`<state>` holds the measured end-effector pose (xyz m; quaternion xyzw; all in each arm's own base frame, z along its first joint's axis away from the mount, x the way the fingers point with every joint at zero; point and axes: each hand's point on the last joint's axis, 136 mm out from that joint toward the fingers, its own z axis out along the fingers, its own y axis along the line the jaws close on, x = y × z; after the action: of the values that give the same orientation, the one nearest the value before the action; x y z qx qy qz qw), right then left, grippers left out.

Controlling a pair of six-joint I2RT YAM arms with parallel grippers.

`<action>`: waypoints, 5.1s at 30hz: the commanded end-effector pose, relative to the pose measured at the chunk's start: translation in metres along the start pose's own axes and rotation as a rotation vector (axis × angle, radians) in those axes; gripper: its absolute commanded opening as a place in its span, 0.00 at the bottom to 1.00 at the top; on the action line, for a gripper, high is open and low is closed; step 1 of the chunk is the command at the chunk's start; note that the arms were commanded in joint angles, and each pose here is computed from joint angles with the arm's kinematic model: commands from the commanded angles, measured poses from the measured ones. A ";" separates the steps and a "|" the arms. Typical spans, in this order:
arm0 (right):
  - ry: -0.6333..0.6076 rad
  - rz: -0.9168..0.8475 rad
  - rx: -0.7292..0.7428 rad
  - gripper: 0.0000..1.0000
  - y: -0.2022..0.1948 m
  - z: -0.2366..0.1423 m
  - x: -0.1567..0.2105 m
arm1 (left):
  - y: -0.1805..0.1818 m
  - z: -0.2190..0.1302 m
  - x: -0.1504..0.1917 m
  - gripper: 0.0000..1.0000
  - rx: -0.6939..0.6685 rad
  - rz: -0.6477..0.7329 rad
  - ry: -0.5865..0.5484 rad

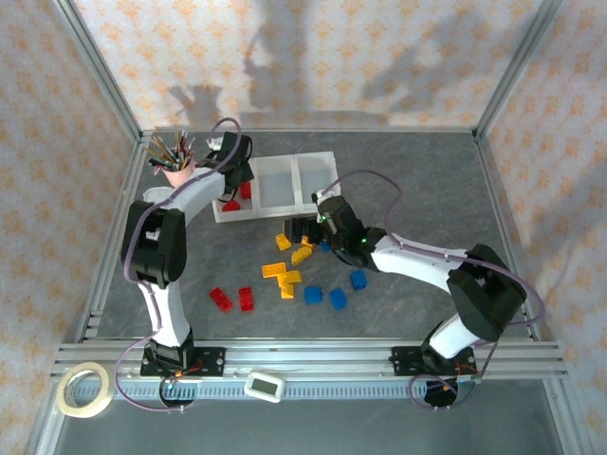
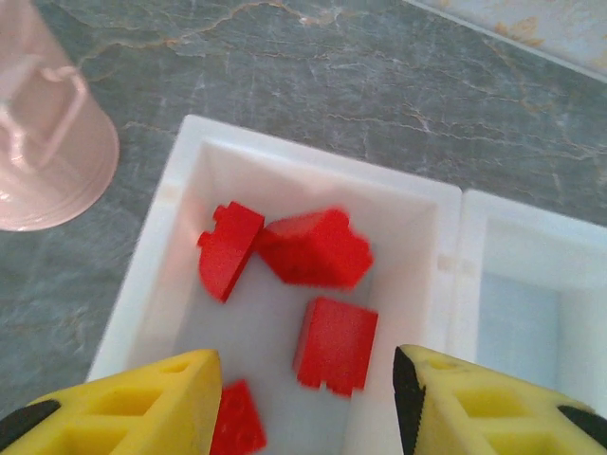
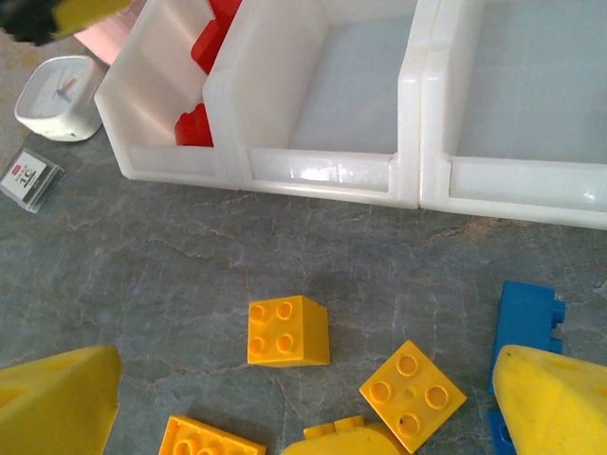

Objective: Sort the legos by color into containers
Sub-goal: Place the lego in the container, then pick up the lego from the middle-left of the table, then place the lego in the container, then pick up the lego from the bottom-left of the table.

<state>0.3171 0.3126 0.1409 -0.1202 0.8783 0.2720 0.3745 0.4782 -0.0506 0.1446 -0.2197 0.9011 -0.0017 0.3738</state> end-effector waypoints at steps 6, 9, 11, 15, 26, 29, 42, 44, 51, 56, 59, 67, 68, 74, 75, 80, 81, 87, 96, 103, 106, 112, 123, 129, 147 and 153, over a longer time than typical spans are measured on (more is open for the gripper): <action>0.048 -0.066 -0.036 1.00 0.015 -0.019 0.020 | 0.010 -0.060 0.066 0.59 0.038 0.055 0.060; 0.072 -0.084 -0.047 1.00 0.022 -0.022 0.036 | 0.018 -0.076 0.101 0.60 0.044 0.086 0.097; 0.086 -0.100 -0.058 1.00 0.028 -0.024 0.046 | 0.024 -0.087 0.120 0.61 0.044 0.067 0.122; 0.106 -0.098 -0.081 1.00 0.035 -0.026 0.065 | 0.042 -0.104 0.157 0.62 0.036 0.070 0.168; 0.130 -0.080 -0.140 1.00 0.045 -0.034 0.102 | 0.063 -0.128 0.242 0.63 0.059 0.101 0.334; 0.132 -0.071 -0.137 1.00 0.044 -0.034 0.107 | 0.067 -0.129 0.257 0.63 0.057 0.110 0.361; 0.114 -0.069 -0.116 1.00 0.040 -0.033 0.105 | 0.071 -0.119 0.291 0.58 0.028 0.186 0.427; 0.114 -0.070 -0.111 1.00 0.039 -0.032 0.106 | 0.074 -0.116 0.295 0.56 0.012 0.196 0.434; 0.113 -0.069 -0.105 1.00 0.038 -0.031 0.106 | 0.065 -0.113 0.301 0.46 0.049 0.203 0.449; 0.107 -0.070 -0.106 1.00 0.039 -0.032 0.104 | 0.067 -0.112 0.301 0.35 0.035 0.211 0.447; 0.100 -0.065 -0.105 1.00 0.039 -0.032 0.102 | 0.066 -0.113 0.299 0.30 0.039 0.208 0.438; 0.048 -0.020 -0.109 1.00 0.043 -0.038 0.077 | 0.055 -0.124 0.256 0.25 0.048 0.181 0.298; 0.037 -0.005 -0.110 1.00 0.041 -0.039 0.071 | 0.051 -0.127 0.244 0.25 0.054 0.171 0.263; -0.010 0.042 -0.092 1.00 0.029 -0.037 0.042 | 0.035 -0.124 0.168 0.25 0.071 0.097 0.106; -0.019 0.051 -0.084 1.00 0.026 -0.036 0.036 | 0.035 -0.120 0.153 0.25 0.061 0.078 0.081; -0.060 0.048 -0.050 1.00 0.021 -0.029 0.012 | 0.027 -0.097 0.094 0.25 0.032 0.026 -0.012; -0.066 0.044 -0.047 1.00 0.021 -0.028 0.009 | 0.026 -0.089 0.084 0.25 0.019 0.023 -0.016; -0.095 0.059 -0.028 1.00 0.014 -0.023 -0.002 | 0.021 -0.041 0.043 0.24 -0.044 0.023 -0.016; -0.096 0.063 -0.014 1.00 0.007 -0.016 -0.004 | 0.008 0.009 0.012 0.25 -0.091 0.036 -0.031; -0.088 0.041 -0.026 1.00 0.010 -0.015 -0.004 | 0.008 0.022 0.005 0.41 -0.120 0.049 -0.028; -0.082 0.026 -0.037 1.00 0.013 -0.015 -0.005 | 0.008 0.017 0.002 0.47 -0.112 0.054 -0.033; -0.064 0.007 -0.078 1.00 0.021 -0.018 -0.002 | 0.007 -0.007 0.000 0.52 -0.058 0.035 -0.036; 0.008 -0.092 -0.101 1.00 0.038 -0.017 0.033 | 0.037 -0.061 0.064 0.63 0.047 0.011 0.046; 0.032 -0.138 -0.130 1.00 0.055 -0.020 0.050 | 0.066 -0.091 0.107 0.68 0.030 0.014 0.102; 0.098 -0.108 -0.213 1.00 0.070 -0.021 0.106 | 0.120 -0.118 0.217 0.78 -0.091 -0.114 0.219; 0.098 -0.096 -0.201 1.00 0.066 -0.020 0.111 | 0.139 -0.115 0.237 0.78 -0.163 -0.145 0.222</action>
<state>0.1991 0.3539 0.0983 -0.2251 0.8587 0.3298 0.3212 0.2107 -0.0534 0.0520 -0.2809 0.9249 -0.0127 0.2559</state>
